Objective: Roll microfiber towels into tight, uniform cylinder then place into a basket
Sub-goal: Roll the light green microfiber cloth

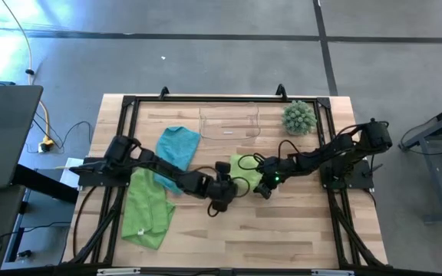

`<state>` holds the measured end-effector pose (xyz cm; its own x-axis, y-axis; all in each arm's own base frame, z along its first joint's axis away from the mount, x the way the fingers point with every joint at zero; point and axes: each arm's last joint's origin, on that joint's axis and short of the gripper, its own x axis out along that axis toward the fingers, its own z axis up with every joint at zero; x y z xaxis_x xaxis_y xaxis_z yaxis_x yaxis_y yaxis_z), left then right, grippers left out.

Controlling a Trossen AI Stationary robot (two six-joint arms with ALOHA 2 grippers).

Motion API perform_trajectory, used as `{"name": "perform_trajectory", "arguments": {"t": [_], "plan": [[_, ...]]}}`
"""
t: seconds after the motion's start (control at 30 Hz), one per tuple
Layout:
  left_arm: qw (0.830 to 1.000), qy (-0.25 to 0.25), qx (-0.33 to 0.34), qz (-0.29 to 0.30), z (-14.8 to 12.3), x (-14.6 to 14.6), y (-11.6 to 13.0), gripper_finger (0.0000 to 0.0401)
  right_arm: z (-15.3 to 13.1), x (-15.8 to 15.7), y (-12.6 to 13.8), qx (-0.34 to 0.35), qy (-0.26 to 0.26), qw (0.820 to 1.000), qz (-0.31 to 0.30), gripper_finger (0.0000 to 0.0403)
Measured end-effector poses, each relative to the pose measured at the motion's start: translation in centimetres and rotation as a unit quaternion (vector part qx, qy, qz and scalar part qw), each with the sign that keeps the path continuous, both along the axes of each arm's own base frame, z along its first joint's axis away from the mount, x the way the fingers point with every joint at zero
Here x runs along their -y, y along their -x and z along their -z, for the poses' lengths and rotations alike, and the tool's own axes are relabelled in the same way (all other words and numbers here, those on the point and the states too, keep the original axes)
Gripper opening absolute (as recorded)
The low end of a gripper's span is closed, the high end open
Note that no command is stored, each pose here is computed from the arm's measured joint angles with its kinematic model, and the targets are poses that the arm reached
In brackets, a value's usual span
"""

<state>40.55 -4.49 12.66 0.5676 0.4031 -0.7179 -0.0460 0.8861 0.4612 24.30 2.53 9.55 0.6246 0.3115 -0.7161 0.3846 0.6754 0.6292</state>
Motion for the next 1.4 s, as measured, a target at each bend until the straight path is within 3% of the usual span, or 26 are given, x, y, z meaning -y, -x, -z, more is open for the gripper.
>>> {"name": "perform_trajectory", "arguments": {"t": [0.33, 0.5, 0.67, 0.77, 0.9, 1.1, 1.2, 1.3, 1.4], "plan": [[0.99, 0.139, -0.012, 0.002, 0.6, -3.4, -0.3, 0.0106, -0.1, 0.0, 0.0, 0.01, 0.015, 1.0, -0.019, 0.0042], [0.971, 0.236, -0.019, -0.034, 1.4, -4.6, -0.3, 0.0106, -1.1, -0.1, 0.3, 0.031, 0.019, 0.998, -0.046, 0.0082], [0.95, 0.299, -0.012, -0.083, 1.5, -4.6, -0.2, 0.0106, -3.2, -0.3, 1.0, 0.06, 0.018, 0.996, -0.068, 0.0118], [0.937, 0.331, -0.006, -0.113, 1.5, -3.9, -0.2, 0.0106, -4.7, -1.0, 1.5, 0.095, 0.044, 0.99, -0.091, 0.0134], [0.926, 0.353, -0.001, -0.136, 1.6, -3.0, -0.2, 0.0106, -6.5, -3.1, 2.2, 0.16, 0.113, 0.972, -0.133, 0.0144], [0.906, 0.39, 0.022, -0.163, 1.5, -1.2, -0.4, 0.0105, -7.2, -6.7, 3.5, 0.222, 0.296, 0.908, -0.197, 0.0144], [0.895, 0.411, 0.045, -0.165, 1.3, -0.2, -0.7, 0.0103, -7.1, -8.0, 3.9, 0.238, 0.357, 0.88, -0.205, 0.0144], [0.897, 0.405, 0.059, -0.164, 1.3, 0.4, -0.8, 0.01, -6.9, -9.1, 4.0, 0.25, 0.38, 0.865, -0.21, 0.0144], [0.897, 0.397, 0.071, -0.18, 1.3, 0.7, -0.8, 0.0097, -6.1, -9.7, 4.0, 0.242, 0.371, 0.87, -0.219, 0.0151]]}}
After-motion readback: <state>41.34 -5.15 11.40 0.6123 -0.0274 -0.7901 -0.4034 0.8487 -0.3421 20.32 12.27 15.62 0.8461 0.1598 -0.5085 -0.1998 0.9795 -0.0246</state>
